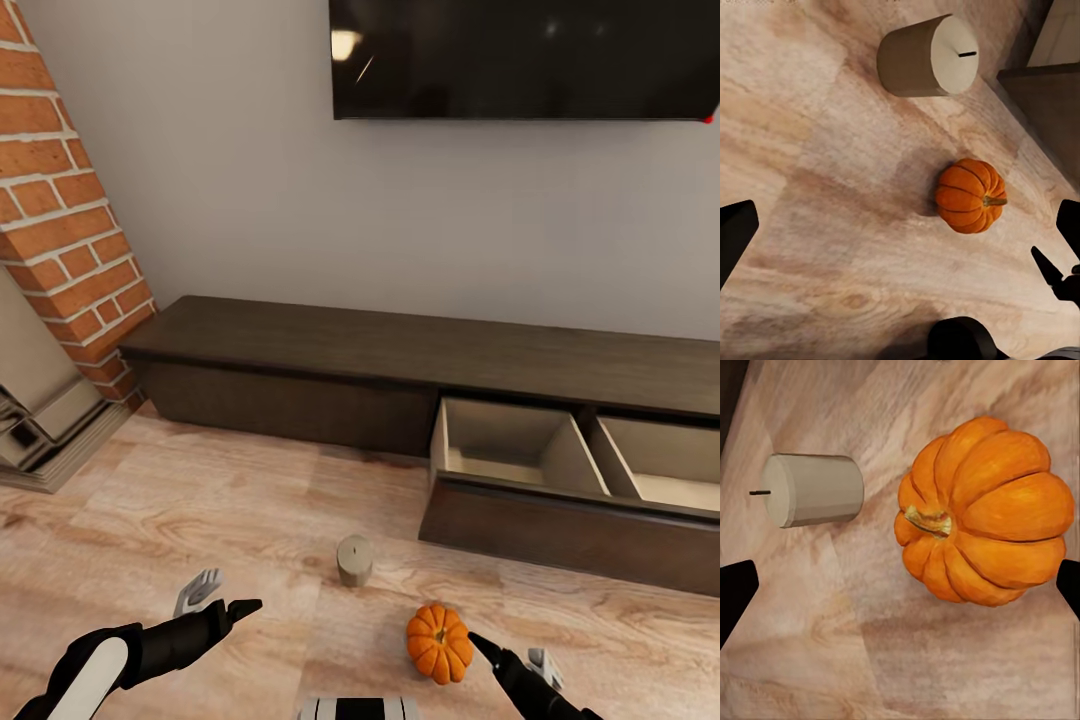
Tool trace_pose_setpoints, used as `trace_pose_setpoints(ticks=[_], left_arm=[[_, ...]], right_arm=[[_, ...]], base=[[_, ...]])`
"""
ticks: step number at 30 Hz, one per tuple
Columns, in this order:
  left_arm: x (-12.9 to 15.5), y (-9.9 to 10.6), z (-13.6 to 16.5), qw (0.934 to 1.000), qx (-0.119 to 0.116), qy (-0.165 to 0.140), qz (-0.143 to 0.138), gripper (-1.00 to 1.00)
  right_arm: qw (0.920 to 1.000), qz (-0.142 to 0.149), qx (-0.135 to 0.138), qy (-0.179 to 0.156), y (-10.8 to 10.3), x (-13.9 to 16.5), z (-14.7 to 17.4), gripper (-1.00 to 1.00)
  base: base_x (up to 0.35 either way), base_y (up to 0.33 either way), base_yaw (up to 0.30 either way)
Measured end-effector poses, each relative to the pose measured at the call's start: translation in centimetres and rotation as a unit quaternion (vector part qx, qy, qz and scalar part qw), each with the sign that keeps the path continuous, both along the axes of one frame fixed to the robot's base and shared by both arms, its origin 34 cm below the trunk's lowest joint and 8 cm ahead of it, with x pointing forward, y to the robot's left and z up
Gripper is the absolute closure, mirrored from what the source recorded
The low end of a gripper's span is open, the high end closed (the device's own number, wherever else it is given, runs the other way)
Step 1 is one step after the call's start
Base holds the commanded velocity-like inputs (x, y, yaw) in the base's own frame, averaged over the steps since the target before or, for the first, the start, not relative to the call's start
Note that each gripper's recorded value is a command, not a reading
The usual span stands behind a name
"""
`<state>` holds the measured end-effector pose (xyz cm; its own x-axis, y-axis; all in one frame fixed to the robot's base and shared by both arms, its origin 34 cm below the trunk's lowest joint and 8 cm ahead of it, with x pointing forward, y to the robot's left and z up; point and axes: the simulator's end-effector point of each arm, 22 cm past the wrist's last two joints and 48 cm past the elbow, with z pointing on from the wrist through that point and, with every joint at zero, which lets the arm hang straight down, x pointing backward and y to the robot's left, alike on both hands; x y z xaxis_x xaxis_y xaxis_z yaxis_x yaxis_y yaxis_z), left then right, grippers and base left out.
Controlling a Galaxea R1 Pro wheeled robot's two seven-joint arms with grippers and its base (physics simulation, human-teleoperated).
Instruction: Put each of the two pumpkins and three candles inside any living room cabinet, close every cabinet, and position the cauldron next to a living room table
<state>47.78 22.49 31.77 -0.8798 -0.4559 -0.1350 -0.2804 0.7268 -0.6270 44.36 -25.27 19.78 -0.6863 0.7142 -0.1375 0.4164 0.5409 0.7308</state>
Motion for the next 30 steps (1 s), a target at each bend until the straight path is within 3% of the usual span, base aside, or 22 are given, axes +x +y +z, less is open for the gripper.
trace_pose_setpoints(ticks=[12, 30], left_arm=[[0.0, 0.1, 0.0, 1.0, 0.001, 0.0, 0.0, -1.0], [0.0, 0.0, 0.0, 1.0, -0.002, 0.0, 0.0, -1.0]], right_arm=[[0.9998, -0.004, -0.012, 0.013, -0.5, -0.3, -0.6, -1.0], [0.9978, -0.011, -0.046, 0.047, -1.6, -1.2, -2.0, -1.0]], base=[[0.122, 0.0, 0.0], [0.005, 0.0, 0.0]])
